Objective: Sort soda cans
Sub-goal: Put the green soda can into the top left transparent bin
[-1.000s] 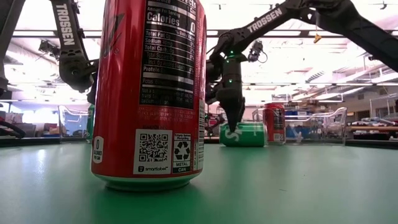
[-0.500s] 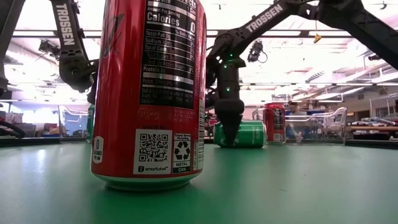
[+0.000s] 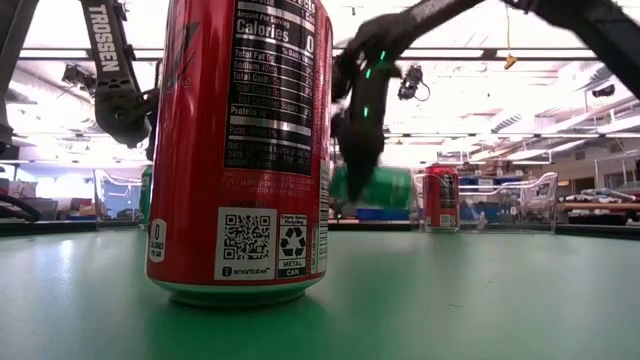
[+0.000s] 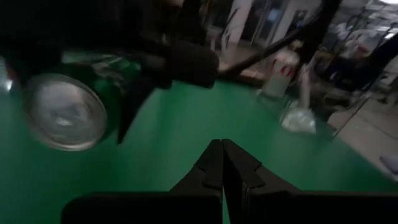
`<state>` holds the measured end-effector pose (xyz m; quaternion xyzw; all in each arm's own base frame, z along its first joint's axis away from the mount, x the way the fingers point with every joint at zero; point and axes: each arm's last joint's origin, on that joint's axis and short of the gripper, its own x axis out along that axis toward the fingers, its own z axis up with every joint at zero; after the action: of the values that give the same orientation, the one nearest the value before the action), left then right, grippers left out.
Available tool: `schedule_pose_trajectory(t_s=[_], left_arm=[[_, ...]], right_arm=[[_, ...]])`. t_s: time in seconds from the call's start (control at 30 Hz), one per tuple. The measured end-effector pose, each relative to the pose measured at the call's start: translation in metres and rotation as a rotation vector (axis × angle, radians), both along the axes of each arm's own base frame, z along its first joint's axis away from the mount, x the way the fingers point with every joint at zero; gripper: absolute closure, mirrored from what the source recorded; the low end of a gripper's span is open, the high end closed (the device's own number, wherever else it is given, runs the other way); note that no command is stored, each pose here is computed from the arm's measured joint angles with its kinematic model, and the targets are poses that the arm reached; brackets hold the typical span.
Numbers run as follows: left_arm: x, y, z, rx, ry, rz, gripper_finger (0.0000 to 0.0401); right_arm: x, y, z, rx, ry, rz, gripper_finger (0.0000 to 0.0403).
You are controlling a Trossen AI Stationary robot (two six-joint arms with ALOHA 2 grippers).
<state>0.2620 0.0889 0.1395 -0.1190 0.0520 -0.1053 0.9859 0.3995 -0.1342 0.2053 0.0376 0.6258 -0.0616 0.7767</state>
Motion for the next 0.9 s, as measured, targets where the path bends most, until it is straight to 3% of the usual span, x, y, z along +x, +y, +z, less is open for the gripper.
schedule_pose_trajectory(t_s=[0.17,0.33,0.53,0.67,0.9], left_arm=[[-0.001,0.002,0.015,0.014,-0.14,-0.025,0.04],[-0.005,0.008,0.029,0.035,-0.267,-0.013,0.04],[-0.009,0.014,0.034,0.033,-0.314,0.0,0.0398],[-0.011,0.018,0.035,0.032,-0.311,-0.044,0.0394],[-0.013,0.028,0.039,0.021,-0.313,-0.067,0.0393]], right_arm=[[-0.013,0.004,0.051,-0.049,-0.148,-0.035,0.0112],[-0.032,0.014,0.111,-0.119,-0.397,-0.069,0.0112],[-0.051,0.038,0.142,-0.174,-0.719,-0.064,0.0112],[-0.06,0.052,0.126,-0.179,-0.913,-0.065,0.0112],[-0.068,0.07,0.043,-0.21,-1.149,-0.179,0.0112]])
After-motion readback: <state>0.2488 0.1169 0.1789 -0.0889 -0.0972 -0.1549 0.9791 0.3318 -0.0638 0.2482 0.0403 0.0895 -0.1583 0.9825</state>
